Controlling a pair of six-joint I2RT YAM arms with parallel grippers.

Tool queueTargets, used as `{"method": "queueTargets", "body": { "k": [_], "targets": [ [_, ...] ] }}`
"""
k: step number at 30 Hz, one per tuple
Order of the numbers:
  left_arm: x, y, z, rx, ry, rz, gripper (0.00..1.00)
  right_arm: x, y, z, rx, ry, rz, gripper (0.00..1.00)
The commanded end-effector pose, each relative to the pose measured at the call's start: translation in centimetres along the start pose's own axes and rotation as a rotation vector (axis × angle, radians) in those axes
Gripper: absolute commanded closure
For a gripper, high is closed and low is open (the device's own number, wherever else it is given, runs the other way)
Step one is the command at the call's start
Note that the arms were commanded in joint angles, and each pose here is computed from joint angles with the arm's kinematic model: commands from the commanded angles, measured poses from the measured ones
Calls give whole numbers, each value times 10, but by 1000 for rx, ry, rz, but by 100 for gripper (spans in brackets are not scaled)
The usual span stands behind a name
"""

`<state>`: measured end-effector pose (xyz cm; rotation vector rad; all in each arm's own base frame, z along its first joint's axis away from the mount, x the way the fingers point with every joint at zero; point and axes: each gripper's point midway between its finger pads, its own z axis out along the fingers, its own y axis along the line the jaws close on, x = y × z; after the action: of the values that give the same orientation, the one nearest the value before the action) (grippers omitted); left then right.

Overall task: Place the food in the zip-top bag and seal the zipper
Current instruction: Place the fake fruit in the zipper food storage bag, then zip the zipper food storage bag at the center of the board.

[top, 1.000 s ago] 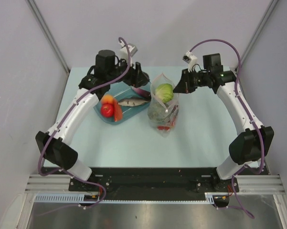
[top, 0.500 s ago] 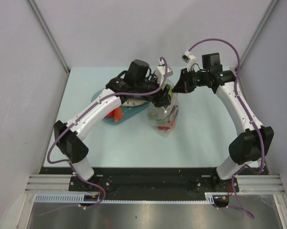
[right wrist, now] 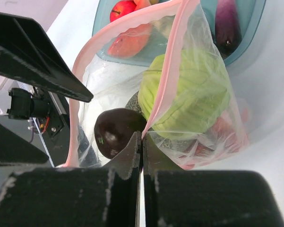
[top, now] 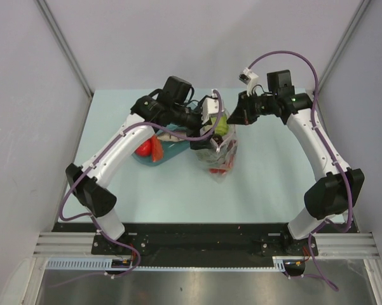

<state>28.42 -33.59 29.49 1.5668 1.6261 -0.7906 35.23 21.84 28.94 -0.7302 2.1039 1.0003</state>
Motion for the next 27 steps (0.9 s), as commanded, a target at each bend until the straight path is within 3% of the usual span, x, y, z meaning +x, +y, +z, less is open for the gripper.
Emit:
{"method": "queueTargets", "body": {
  "k": [1,4,6,10,11,14,16,17,19,26,27],
  "targets": [
    [-7,-12,-21,59,-5,293,8,-17,18,-2,-54,-30,-101,100],
    [-1,-5,-15,60,7,376,11,-17,21,2,-71,-21,-130,100],
    [5,-6,-11,78,13,410,19,-19,25,3,-80,-21,-156,100],
    [17,-20,-11,157,41,533,48,-23,26,6,-88,-16,-184,100],
    [15,-24,-13,173,31,539,60,-24,26,7,-88,-17,-189,100],
    [3,-46,-16,234,-32,543,70,-29,26,13,-100,-22,-199,100],
    [-4,-60,-15,268,-56,540,81,-35,29,15,-112,-31,-215,100],
    [-7,-64,-14,273,-67,543,91,-35,28,19,-119,-25,-214,100],
    [-12,-72,-10,290,-80,522,100,-39,35,22,-145,-30,-237,100],
    [-31,-66,-1,245,-115,470,99,-44,44,31,-194,-24,-269,100],
    [-29,-62,0,228,-99,464,93,-43,44,31,-197,-19,-268,100]
  ]
}}
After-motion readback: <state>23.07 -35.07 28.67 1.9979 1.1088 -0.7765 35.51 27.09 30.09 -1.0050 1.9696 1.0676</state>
